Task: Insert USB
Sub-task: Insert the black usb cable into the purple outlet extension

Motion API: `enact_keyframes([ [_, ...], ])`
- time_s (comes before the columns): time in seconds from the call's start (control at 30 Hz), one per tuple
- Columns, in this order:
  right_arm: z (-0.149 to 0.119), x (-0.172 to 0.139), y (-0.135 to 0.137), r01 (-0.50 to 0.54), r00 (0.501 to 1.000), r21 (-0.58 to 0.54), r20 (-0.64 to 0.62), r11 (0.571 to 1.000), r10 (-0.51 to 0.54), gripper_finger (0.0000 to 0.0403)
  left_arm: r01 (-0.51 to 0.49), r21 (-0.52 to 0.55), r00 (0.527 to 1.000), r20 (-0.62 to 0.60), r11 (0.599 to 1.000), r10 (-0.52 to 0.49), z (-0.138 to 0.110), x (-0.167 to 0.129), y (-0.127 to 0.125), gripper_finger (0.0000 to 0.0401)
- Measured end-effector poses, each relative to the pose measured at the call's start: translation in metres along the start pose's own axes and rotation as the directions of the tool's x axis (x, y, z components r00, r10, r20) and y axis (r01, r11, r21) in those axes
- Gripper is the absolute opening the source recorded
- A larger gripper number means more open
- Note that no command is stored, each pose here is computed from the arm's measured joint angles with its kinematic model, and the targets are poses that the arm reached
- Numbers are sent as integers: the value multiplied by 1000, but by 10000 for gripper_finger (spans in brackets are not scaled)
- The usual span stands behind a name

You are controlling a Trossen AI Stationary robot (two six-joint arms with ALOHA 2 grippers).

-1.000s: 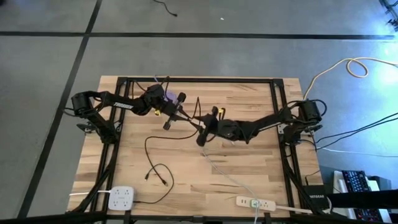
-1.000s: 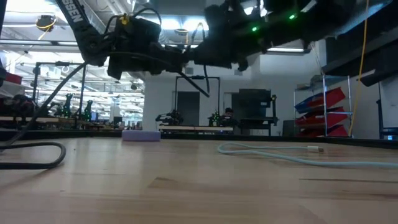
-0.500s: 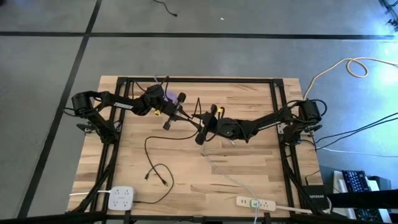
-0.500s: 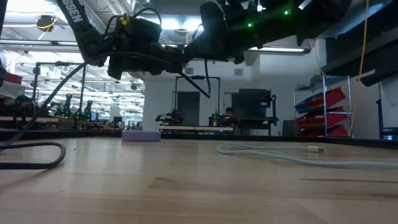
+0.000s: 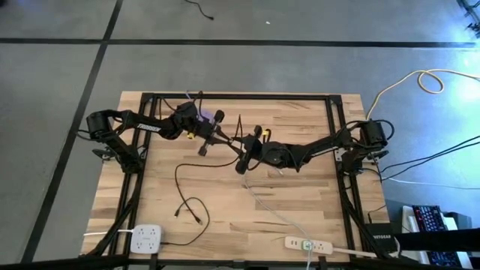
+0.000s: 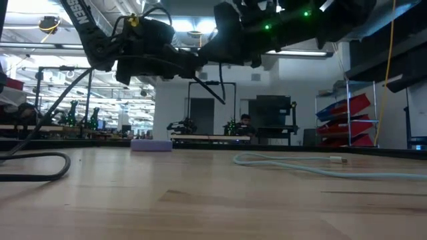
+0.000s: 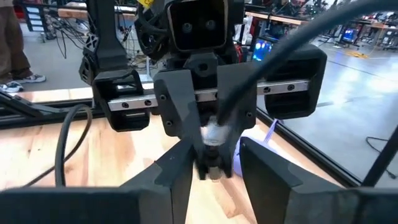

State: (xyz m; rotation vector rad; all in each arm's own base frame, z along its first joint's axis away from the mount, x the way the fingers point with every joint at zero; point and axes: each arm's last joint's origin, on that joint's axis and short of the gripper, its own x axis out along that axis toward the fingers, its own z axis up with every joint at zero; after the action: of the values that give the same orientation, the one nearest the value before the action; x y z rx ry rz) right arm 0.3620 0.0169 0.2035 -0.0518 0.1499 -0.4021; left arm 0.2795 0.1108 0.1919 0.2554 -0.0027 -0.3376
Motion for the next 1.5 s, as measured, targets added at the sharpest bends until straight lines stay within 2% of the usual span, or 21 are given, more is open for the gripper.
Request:
enact_keyframes([
  [0.3, -1, 0, 0, 8, 1000, -20, -2, 1000, -8, 36, 19, -14, 1000, -5, 1000, -20, -1, 0, -1, 17],
  [0.63, 3, 0, 0, 0, 999, -5, 34, 1000, 0, 77, 9, -3, 999, -34, 1000, -10, -4, 0, -2, 17],
  [1.03, 1, 0, 1, -17, 1000, -19, 8, 1000, 17, 14, 14, 0, 999, -33, 1000, -14, -4, 0, -2, 17],
  [1.33, 0, 0, 0, 1, 1000, -22, 1, 1000, -1, 39, 9, 9, 1000, -20, 1000, -9, -2, 0, -1, 17],
  [1.5, 0, 0, 0, 1, 1000, -22, 2, 1000, -1, 41, 7, 13, 1000, -14, 1000, -7, -2, 0, -1, 17],
])
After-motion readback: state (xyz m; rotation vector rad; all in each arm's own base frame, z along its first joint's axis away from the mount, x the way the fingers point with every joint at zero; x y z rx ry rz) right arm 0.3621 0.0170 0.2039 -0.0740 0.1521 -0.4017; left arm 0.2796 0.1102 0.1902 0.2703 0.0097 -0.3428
